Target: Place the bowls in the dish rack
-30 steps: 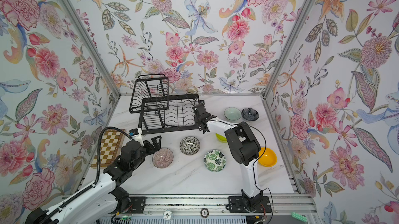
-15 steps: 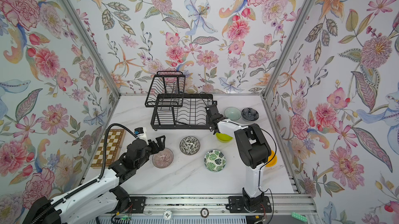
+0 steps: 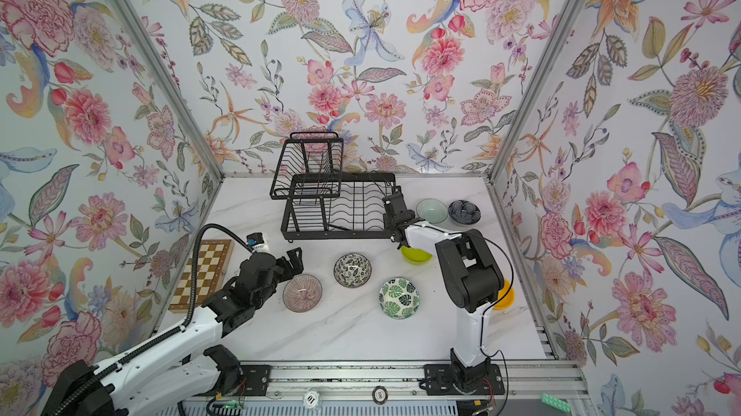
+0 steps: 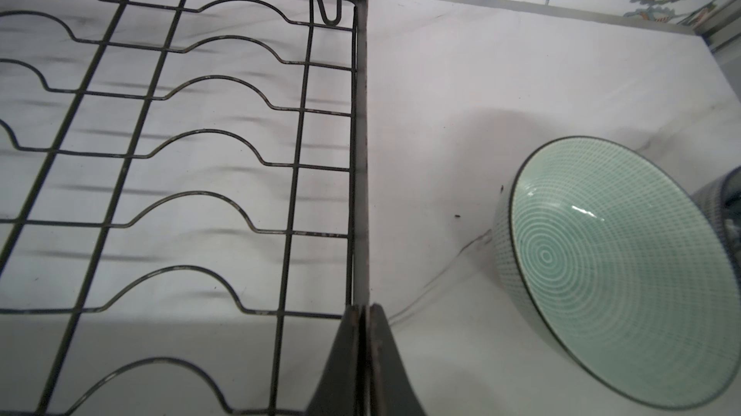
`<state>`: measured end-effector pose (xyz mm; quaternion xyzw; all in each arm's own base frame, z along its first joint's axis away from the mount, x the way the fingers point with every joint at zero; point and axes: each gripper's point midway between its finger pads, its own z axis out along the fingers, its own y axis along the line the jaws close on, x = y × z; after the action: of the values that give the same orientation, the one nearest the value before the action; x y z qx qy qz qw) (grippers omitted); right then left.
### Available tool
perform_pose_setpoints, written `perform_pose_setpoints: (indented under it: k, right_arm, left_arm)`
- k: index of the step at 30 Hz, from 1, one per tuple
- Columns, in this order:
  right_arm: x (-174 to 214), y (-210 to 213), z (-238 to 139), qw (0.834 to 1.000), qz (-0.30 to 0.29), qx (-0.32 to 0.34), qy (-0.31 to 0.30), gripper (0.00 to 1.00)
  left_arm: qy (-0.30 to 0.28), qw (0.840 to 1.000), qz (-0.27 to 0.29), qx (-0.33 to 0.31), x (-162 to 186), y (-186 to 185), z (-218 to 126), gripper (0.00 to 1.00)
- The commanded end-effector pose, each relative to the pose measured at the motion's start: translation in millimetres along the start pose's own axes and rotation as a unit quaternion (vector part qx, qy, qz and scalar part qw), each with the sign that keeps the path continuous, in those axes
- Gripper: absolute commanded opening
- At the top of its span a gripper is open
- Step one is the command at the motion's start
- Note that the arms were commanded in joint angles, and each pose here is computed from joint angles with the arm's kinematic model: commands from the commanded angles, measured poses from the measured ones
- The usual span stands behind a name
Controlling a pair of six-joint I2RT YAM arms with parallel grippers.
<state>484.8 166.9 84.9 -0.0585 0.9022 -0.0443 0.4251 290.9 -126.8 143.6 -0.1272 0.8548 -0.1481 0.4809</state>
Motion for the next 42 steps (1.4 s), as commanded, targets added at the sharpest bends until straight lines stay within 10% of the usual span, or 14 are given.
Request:
perform_pose_setpoints:
  k: [1, 13, 17, 25, 42]
  right_arm:
    - [-23, 0, -6, 0.999, -0.006, -0.005, -0.036, 0.12]
    - [-39, -1, -44, 0.997, 0.026, -0.040, -0.059, 0.58]
    - [-31, -10, -59, 0.997, 0.033, -0.029, -0.062, 0.98]
    - [-18, -41, -92, 0.994, 0.078, 0.043, -0.068, 0.98]
    - [14, 72, -187, 0.977, 0.032, -0.195, -0.080, 0.99]
  left_arm:
    - [0.015, 0.999, 0.018, -0.023, 2, 3, 0, 0.99]
    - [0.051, 0.998, 0.019, -0.030, 6, 5, -10, 0.99]
    - [0.078, 0.996, 0.012, -0.034, 12, 7, -18, 0.99]
    - [0.110, 0.991, 0.020, -0.071, 23, 29, -37, 0.99]
    - [0.181, 0.983, 0.010, -0.006, 72, 22, -33, 0.91]
